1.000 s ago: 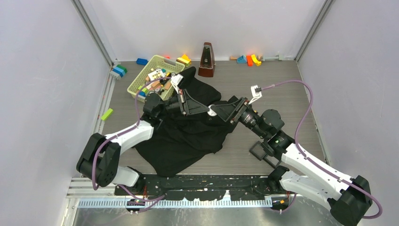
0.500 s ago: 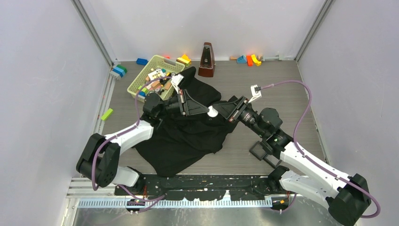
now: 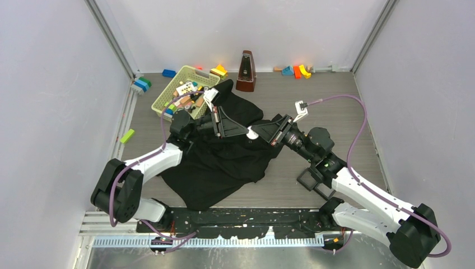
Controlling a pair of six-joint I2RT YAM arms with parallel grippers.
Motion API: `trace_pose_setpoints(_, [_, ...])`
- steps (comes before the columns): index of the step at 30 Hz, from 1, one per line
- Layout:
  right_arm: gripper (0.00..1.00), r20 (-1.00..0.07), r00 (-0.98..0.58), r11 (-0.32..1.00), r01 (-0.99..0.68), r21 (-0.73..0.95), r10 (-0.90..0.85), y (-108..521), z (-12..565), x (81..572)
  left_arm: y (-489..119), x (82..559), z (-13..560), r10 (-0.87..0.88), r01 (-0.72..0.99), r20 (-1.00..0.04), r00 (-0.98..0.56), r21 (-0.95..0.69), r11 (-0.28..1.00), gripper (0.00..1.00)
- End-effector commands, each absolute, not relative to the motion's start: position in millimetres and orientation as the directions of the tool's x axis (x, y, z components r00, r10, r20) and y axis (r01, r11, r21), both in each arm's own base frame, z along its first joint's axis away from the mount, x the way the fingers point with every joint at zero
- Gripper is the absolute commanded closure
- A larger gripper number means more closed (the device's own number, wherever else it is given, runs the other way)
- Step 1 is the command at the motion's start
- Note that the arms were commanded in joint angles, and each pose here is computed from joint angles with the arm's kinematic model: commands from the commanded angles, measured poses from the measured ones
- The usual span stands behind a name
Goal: Remove the brooch from the garment
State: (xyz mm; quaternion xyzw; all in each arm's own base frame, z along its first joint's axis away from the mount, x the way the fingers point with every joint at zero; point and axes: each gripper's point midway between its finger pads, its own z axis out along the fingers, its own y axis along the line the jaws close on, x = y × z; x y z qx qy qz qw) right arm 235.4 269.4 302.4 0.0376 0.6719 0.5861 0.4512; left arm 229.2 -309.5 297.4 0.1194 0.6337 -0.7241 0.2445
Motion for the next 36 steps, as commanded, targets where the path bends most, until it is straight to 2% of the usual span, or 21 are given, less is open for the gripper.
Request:
trace_pose_setpoints(1, [0.77, -0.581, -0.564, 0.265, -0.544, 0.796, 0.587, 271, 322, 231, -308, 230, 320, -0.22, 0.564, -0.532, -0.818, -0.817, -0.123, 1.0])
trace_pose_setpoints(15, [0.74, -0.593, -0.587, 0.255, -0.558, 0.79, 0.551, 277, 318, 227, -307, 233, 322, -0.231, 0.553, -0.515, -0.825, -0.821, -0.143, 1.0])
trace_pose_setpoints(27, [0.84, -0.614, -0.59, 0.274, -0.567, 0.777, 0.524, 279, 310, 226, -306, 234, 328, -0.243, 0.542, -0.498, -0.832, -0.823, -0.17, 1.0])
trace_pose_setpoints(36, [0.85, -0.644, -0.588, 0.322, -0.564, 0.76, 0.49, 285, 296, 236, -306, 235, 326, -0.252, 0.527, -0.479, -0.841, -0.83, -0.181, 1.0])
